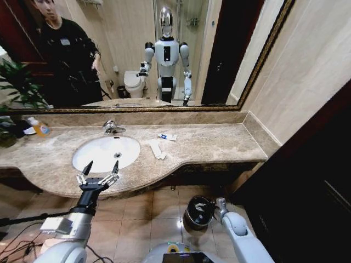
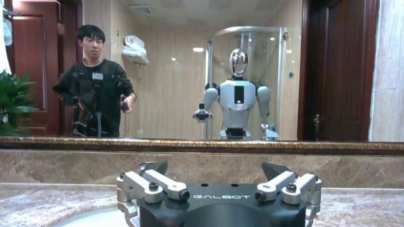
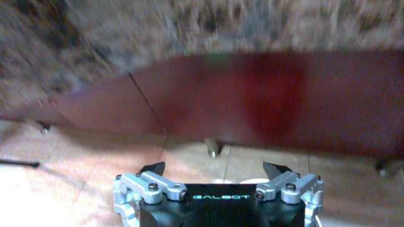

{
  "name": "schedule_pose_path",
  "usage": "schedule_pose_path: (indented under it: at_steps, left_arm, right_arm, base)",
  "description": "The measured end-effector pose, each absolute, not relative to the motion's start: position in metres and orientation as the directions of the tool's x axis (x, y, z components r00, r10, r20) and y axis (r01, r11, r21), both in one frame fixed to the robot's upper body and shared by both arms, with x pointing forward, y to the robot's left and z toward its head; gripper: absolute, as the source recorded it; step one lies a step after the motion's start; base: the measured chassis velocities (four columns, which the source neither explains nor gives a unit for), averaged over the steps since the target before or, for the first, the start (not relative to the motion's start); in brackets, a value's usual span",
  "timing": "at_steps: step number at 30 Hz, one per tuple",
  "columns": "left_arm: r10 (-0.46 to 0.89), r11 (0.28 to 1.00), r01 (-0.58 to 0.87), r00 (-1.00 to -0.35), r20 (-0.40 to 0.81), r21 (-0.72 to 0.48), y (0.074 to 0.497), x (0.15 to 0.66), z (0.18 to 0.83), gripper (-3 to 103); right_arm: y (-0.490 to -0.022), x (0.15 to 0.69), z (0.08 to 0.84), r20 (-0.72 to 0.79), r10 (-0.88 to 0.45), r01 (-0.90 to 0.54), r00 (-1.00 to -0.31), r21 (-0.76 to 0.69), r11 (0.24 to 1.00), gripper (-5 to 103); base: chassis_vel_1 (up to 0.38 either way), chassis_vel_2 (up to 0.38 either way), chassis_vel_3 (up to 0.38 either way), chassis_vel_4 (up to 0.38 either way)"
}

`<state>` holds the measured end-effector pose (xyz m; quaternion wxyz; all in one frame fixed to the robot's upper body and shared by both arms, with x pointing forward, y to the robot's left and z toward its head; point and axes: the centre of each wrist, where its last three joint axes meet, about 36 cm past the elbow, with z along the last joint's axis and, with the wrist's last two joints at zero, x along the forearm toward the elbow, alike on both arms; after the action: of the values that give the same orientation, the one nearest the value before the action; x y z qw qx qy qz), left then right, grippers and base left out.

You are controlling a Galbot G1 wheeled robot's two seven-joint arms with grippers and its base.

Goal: Pick up the trash from the sink and place it in the trash bin.

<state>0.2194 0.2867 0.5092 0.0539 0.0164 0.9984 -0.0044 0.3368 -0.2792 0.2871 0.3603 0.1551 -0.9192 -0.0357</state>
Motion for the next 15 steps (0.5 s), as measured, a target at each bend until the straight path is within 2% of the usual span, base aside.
schedule_pose_path:
  at_steps: [8,15]
  left_arm:
    - [0.032,0.999,0.033,-0.994,-0.108,-0.007,0.287,0.219,0.509,100]
    - [0.032,0.999,0.033,-0.994,-0.108,-0.007,0.287,0.219,0.509,100]
  right_arm:
    - [-0.281,0.331,0.355,0.526,-0.335,-0.293,-0.782,0.165,0.942,100]
    - [-0.272,0.33,0.399,0.466,-0.362,-0.328,-0.807,0.156,0.932,100]
  base:
    - [0.0,0.0,0.0,0.0]
    - [0.0,0.0,0.0,0.0]
